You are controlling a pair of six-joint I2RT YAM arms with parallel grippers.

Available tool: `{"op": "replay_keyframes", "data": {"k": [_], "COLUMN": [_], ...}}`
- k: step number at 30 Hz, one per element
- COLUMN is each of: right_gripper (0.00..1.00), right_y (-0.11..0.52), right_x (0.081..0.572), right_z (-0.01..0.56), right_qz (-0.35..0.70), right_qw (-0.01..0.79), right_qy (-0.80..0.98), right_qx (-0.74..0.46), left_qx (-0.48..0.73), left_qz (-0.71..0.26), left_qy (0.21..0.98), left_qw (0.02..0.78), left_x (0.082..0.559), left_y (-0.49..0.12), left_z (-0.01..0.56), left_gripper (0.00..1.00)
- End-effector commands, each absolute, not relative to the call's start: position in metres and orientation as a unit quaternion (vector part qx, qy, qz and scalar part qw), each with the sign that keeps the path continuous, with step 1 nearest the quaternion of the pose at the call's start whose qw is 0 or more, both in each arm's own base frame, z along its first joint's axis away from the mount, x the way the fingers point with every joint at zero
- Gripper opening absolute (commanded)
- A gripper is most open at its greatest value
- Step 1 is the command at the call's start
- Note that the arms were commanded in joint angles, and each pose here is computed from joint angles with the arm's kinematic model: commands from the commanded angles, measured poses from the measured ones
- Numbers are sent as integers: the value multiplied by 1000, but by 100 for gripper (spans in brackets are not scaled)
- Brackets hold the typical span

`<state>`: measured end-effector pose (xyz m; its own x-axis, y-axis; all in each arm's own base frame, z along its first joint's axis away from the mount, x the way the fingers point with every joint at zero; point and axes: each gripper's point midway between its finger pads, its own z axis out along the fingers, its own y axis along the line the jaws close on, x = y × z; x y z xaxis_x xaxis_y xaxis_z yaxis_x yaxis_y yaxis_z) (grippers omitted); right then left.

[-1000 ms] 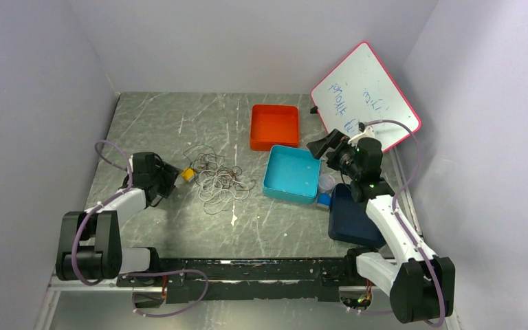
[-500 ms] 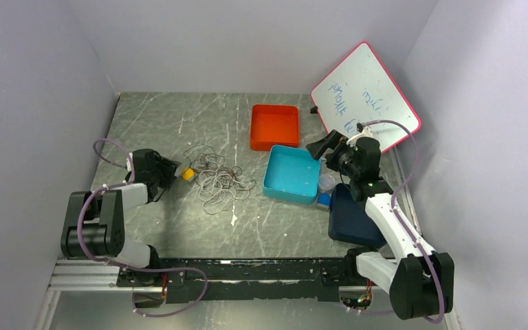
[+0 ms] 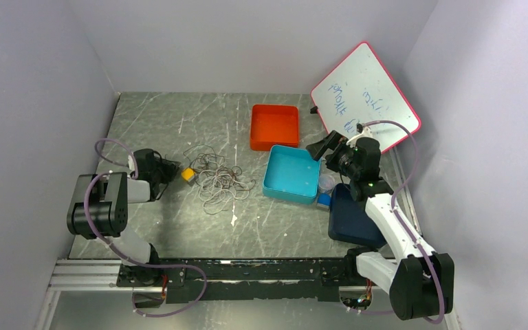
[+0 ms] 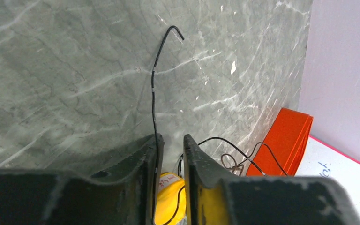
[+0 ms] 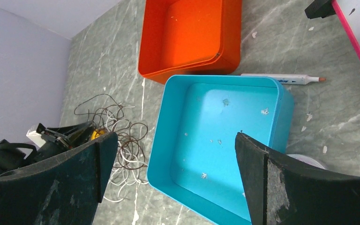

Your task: Untangle the cables

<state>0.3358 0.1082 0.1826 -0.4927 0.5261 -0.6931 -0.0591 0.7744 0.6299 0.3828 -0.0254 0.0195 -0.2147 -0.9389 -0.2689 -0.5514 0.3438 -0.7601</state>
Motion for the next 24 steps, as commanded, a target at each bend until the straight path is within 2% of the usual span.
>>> {"op": "replay_keyframes", "data": {"k": [1,10,19,24], "right_gripper": [100,99,99,99], "right_y": [105,107,114,120], "right_x": [338,339,343,342], "right_z": [197,199,213,231], "right_qz": [304,305,319,336], "right_qw": [499,503,518,540], "right_qy": [799,798,788,769], "right_qx": [139,129,96,68], "left_qx": [-498,-415,-233,-130], "left_qz": [-218,-185,-176,-210], "left_qy": [770,787,786,776], "left_qw": [334,417,545,581], "left_x": [363,388,410,405], "left_y": [-21,-5,-8,-31], "left_z": [-13,48,171,227], "left_gripper": [27,7,7,7]}}
